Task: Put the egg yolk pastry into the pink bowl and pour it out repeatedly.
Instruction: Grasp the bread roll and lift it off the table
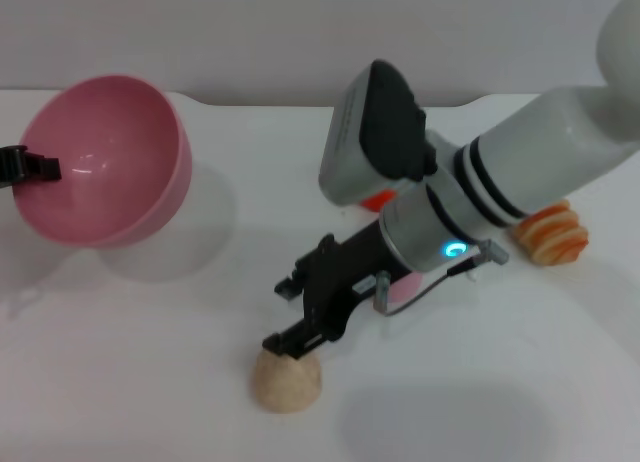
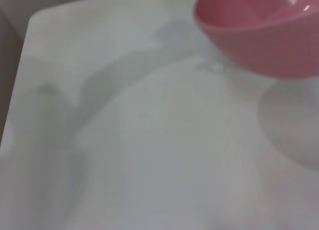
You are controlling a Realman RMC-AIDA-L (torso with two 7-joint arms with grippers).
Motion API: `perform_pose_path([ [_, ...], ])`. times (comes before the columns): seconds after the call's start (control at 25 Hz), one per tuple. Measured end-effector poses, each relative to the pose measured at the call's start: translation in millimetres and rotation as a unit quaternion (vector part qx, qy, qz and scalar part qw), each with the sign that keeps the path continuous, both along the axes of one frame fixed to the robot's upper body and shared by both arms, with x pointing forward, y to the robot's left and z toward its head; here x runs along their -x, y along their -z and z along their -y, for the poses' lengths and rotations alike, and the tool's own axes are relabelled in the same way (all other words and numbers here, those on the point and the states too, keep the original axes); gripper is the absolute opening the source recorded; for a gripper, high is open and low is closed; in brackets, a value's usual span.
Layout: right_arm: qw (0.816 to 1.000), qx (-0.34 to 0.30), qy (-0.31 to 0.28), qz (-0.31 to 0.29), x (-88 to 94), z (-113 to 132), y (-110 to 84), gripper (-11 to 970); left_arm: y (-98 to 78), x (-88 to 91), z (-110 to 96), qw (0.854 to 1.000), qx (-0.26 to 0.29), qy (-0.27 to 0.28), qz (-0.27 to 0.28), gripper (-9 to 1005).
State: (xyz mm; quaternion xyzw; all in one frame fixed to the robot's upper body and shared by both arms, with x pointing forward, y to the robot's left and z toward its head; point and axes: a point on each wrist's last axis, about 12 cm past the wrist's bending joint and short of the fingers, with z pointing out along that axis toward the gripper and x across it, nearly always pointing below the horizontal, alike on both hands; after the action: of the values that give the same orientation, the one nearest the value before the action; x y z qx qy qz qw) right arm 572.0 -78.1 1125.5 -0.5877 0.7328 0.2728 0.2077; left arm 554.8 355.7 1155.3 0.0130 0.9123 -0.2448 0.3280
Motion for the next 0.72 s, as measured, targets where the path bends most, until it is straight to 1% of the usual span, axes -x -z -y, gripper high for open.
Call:
perform_pose_path([
  [0.28,0.999,0.038,-0.037,-0.006,17.2,-11.1,16.0,695,-1.4,-2.7,4.9,1.0,0.003,0.005,0.005,3],
  [0.48,0.998,0.054,-0.027,-0.003,20.5,-13.2,27.2,692,-1.5,-3.6,7.2,1.0,0.002,0.009,0.005,4],
  [0.6,0.998,0.058,-0.015,0.008,19.7,-13.3,35.9,690,-1.8,-4.3,8.5,1.0,0.002,0.011,0.006,6],
  [0.72,0.998,0.062,-0.017,0.021,23.1,-15.8,42.8,689,-2.0,-4.9,9.5,1.0,0.002,0.013,0.007,6],
])
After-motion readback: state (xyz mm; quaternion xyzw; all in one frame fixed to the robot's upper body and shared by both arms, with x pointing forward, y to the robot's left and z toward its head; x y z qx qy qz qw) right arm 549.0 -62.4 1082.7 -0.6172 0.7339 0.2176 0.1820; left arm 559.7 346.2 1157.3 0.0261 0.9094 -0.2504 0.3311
